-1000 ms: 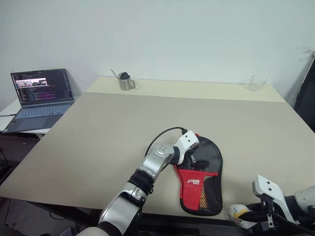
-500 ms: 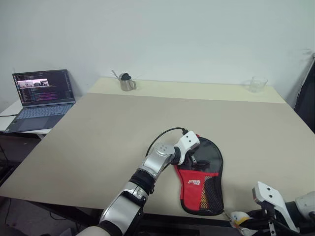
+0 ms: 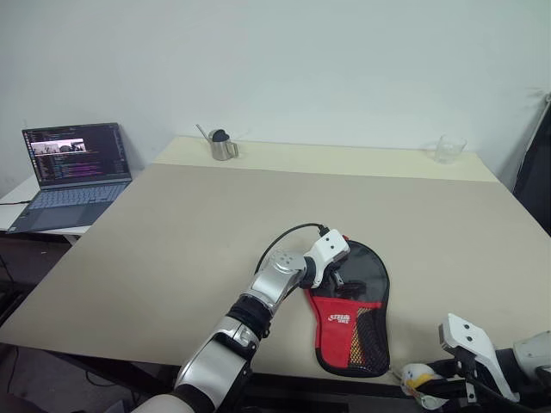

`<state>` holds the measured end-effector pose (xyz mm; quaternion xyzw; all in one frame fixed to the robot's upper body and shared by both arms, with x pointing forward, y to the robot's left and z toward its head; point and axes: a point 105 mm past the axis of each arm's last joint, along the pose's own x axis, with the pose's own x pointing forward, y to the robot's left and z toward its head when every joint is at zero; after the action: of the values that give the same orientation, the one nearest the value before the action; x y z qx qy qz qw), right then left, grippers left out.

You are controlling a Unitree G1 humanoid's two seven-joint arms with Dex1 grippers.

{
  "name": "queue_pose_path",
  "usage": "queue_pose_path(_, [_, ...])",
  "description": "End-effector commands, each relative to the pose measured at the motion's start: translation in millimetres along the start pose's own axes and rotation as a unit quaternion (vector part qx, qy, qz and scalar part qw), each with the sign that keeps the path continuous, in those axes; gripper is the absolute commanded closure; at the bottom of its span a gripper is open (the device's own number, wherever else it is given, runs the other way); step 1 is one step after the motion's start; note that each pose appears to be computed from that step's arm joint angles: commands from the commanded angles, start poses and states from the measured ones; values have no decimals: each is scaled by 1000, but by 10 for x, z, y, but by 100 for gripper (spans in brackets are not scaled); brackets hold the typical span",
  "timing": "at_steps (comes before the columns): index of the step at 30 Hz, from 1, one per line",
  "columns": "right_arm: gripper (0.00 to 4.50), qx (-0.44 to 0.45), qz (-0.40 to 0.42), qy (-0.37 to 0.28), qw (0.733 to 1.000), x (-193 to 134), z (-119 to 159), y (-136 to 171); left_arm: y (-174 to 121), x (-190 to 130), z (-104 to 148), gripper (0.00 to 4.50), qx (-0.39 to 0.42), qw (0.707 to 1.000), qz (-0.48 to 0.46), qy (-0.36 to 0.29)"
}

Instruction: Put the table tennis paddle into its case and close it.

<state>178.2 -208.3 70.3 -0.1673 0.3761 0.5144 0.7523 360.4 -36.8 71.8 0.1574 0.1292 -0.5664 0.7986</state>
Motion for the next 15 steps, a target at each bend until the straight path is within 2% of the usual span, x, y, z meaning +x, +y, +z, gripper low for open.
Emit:
queue_pose_path(1, [169,-14,-24,3,1000,-74,13,-92,-71,23,-323,0,-22,998,-7,55])
queue_pose_path(5, [22,-23,-49,-3,999,-155,65,-202,-65,20,-321,0,-21,998,-6,56])
queue_pose_path(6, [3,-25,-54,-4,998,-169,74,-228,-64,20,-321,0,-21,998,-6,56])
queue_pose_path(12, [3,-29,-72,-12,997,-205,123,-336,-62,18,-322,0,-20,998,-6,56])
queue_pose_path(15, [3,-38,-81,-33,995,-251,235,-381,-61,16,-325,0,-19,998,-5,56])
